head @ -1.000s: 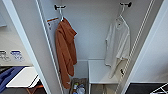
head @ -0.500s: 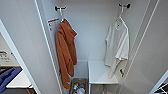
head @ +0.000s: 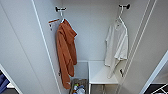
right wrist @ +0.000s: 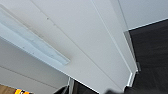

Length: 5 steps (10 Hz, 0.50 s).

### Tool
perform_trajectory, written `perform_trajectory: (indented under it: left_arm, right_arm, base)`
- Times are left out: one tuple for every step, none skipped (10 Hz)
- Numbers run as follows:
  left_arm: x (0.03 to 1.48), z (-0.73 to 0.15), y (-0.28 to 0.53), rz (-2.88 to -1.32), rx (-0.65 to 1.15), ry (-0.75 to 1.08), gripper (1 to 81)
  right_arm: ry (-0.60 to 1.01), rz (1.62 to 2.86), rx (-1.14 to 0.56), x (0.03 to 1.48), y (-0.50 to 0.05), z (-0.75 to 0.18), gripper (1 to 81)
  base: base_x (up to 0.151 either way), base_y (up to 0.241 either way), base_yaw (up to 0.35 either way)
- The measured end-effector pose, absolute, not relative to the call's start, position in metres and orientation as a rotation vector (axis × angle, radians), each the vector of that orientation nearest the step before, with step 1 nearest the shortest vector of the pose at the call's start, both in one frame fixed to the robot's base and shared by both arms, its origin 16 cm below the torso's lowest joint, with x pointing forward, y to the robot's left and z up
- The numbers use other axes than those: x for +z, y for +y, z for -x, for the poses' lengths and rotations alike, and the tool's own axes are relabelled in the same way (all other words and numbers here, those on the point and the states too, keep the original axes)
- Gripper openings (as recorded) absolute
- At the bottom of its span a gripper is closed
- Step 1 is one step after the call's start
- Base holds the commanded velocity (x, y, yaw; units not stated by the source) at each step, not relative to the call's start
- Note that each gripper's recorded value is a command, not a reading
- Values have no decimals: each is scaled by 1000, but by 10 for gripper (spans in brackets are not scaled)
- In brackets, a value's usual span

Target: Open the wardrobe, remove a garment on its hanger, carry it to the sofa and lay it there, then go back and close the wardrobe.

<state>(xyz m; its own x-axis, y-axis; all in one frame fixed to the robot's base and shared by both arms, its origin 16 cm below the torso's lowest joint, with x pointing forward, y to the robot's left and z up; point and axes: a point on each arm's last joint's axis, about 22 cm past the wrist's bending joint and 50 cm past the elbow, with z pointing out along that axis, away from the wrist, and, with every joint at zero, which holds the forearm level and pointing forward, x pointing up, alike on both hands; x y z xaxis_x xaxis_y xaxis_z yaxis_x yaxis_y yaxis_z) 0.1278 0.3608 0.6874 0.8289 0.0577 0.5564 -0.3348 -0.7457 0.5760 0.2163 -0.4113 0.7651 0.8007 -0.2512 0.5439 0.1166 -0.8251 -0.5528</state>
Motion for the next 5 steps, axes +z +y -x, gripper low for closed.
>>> perform_trajectory:
  left_arm:
    - [666,-121,347,-2305,718,-174,811]
    - [644,-113,335,-2309,694,-138,811]
    - [623,-101,334,-2338,665,-113,811]
    - [602,-95,340,-2383,638,-89,811]
    - [584,-91,342,-2419,615,-68,811]
  right_arm:
    - [121,2418,-820,744,-413,-216,811]
    - [143,2417,-790,721,-402,-214,811]
    - [165,2412,-742,695,-384,-204,811]
    - [179,2423,-673,669,-367,-188,811]
    - [189,2444,-607,645,-355,-171,811]
  base:
    - [0,0,0]
    - [0,0,0]
    - [0,0,0]
    - [0,0,0]
    - [0,0,0]
